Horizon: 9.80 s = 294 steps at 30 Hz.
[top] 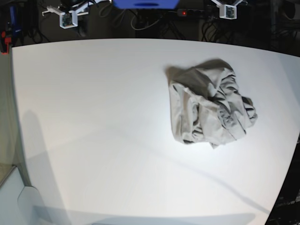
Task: Layout the t-shirt on the table in an organized manner, then fold the t-shirt properly
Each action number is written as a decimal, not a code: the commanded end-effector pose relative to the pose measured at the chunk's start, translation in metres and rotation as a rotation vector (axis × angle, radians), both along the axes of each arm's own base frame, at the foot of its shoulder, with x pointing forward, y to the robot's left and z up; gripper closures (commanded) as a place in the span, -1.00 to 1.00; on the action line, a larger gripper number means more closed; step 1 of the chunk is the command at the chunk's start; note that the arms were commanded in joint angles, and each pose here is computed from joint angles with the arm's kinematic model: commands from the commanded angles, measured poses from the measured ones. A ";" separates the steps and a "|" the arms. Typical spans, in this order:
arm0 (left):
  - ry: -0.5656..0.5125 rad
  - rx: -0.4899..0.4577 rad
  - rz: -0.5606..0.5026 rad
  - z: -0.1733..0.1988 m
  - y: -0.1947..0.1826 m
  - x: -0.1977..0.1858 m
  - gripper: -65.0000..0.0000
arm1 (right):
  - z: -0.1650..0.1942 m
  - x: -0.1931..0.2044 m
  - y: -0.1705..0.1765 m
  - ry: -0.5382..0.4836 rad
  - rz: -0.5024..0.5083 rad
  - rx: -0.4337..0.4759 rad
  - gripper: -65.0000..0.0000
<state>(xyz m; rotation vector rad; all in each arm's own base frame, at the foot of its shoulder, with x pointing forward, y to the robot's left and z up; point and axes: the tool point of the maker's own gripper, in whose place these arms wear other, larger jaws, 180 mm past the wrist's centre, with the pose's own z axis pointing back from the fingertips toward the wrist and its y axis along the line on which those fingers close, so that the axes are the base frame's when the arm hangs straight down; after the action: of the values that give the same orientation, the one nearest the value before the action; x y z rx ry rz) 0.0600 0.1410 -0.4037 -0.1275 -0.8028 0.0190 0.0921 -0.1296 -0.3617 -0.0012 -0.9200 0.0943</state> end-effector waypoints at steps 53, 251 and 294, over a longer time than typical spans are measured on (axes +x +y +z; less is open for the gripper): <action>-0.319 0.108 0.211 0.083 0.091 0.078 0.99 | 0.114 0.155 0.292 -0.287 0.731 0.275 0.34; -0.010 -0.133 0.303 0.029 0.122 0.275 -1.00 | 0.025 0.213 0.108 -0.116 0.199 0.128 0.23; -0.015 0.039 0.630 0.056 0.277 0.183 -1.00 | -0.036 0.218 0.228 -0.020 0.567 0.068 0.09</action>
<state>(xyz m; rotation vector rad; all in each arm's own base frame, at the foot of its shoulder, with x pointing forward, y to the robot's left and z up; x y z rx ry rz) 0.2364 0.4115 -0.3624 0.1507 -0.7865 0.6083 0.3040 0.0903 -0.4119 0.2970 -0.8770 0.5807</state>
